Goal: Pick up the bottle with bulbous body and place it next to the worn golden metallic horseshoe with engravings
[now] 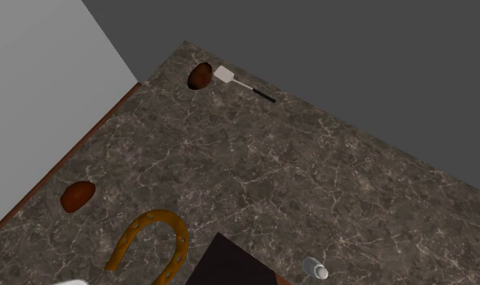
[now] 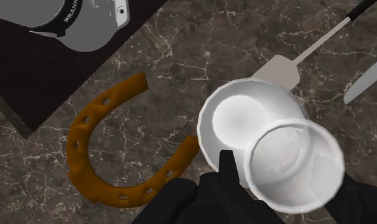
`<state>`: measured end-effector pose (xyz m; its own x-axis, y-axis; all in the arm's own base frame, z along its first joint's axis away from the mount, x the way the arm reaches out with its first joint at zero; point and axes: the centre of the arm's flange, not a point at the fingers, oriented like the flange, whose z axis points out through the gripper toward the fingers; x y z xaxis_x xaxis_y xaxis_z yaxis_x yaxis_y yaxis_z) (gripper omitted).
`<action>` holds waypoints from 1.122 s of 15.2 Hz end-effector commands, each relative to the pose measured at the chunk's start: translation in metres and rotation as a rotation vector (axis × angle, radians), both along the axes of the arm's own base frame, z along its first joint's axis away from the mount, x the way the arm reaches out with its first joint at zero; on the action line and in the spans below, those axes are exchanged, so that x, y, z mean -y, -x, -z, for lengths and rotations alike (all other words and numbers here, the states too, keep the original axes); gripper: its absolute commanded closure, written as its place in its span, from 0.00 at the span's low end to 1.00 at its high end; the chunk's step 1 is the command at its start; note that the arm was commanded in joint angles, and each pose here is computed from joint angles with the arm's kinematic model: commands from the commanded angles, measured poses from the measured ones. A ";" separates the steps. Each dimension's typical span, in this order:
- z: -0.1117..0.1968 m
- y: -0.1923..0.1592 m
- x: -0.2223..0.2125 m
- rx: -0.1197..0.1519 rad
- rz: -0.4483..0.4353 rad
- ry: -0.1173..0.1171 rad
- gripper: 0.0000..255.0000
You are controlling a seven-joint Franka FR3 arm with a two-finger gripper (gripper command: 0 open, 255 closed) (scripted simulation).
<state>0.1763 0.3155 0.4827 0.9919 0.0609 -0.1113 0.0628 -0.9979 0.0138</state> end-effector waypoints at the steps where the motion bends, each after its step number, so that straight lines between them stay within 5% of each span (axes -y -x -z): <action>1: 0.010 -0.001 0.000 0.001 0.000 -0.001 1.00; 7: 0.045 -0.001 0.000 0.001 0.000 -0.001 1.00; 15: 0.045 -0.001 0.000 0.001 0.000 -0.001 1.00; 16: 0.045 -0.001 0.000 0.001 0.000 -0.001 0.00; 17: 0.045 -0.001 0.000 0.001 0.000 -0.001 0.00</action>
